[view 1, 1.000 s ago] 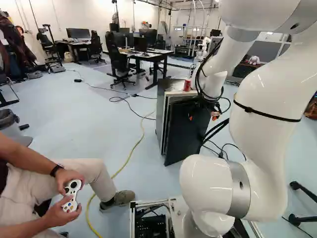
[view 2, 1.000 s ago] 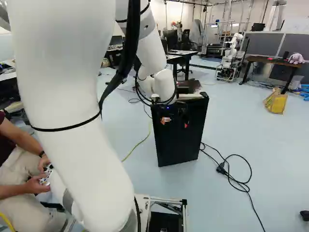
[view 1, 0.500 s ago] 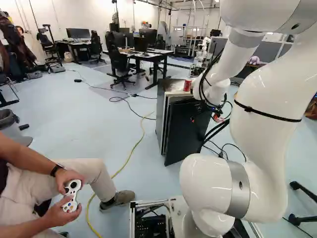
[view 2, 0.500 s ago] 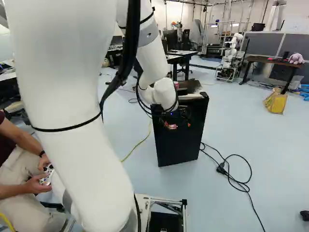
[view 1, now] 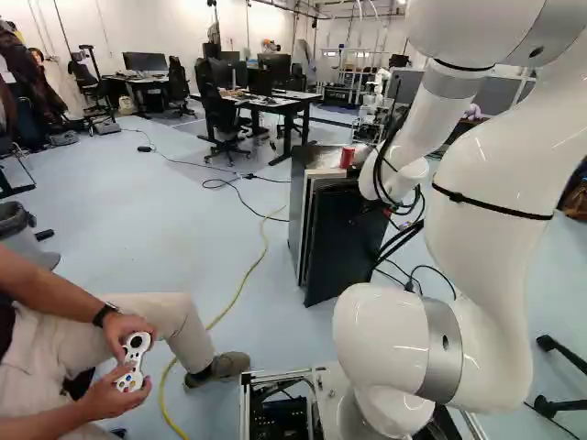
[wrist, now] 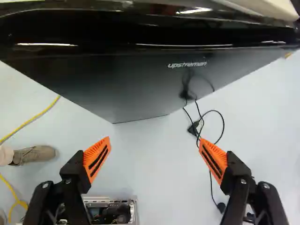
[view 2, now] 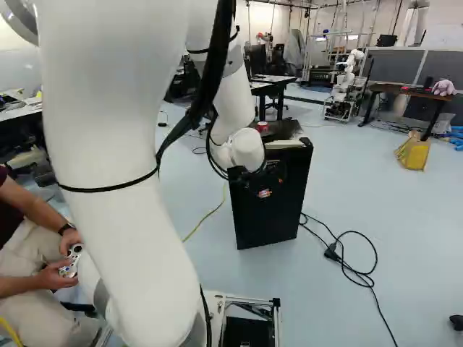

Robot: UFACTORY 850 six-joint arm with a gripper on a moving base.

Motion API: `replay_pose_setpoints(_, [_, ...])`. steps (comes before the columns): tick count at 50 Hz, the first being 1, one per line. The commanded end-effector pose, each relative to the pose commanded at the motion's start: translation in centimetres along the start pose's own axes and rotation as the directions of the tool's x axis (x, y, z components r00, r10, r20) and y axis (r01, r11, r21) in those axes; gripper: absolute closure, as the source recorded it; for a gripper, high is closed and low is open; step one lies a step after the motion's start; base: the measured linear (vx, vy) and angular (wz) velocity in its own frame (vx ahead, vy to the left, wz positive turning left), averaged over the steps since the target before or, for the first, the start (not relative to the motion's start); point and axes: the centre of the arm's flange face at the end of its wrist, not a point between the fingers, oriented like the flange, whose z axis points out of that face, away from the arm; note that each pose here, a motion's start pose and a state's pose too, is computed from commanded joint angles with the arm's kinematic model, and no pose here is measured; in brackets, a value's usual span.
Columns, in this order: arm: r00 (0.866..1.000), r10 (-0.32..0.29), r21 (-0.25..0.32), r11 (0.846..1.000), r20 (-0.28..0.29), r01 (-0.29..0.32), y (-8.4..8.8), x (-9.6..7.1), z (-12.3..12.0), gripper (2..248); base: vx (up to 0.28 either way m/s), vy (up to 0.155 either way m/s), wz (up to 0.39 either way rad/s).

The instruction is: Grab a drink from the fridge

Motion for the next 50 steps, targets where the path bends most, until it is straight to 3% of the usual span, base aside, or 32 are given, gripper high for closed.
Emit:
replay_pose_setpoints(16, [0.990,-0.088,0.044,0.995,-0.113,0.094,-0.4,0.7,1.9,3,0.000,0.000,0.000])
replay_pose_setpoints(50, [0.987,-0.101,0.052,0.993,-0.129,0.108,-0.4,1.2,2.8,3,0.000,0.000,0.000])
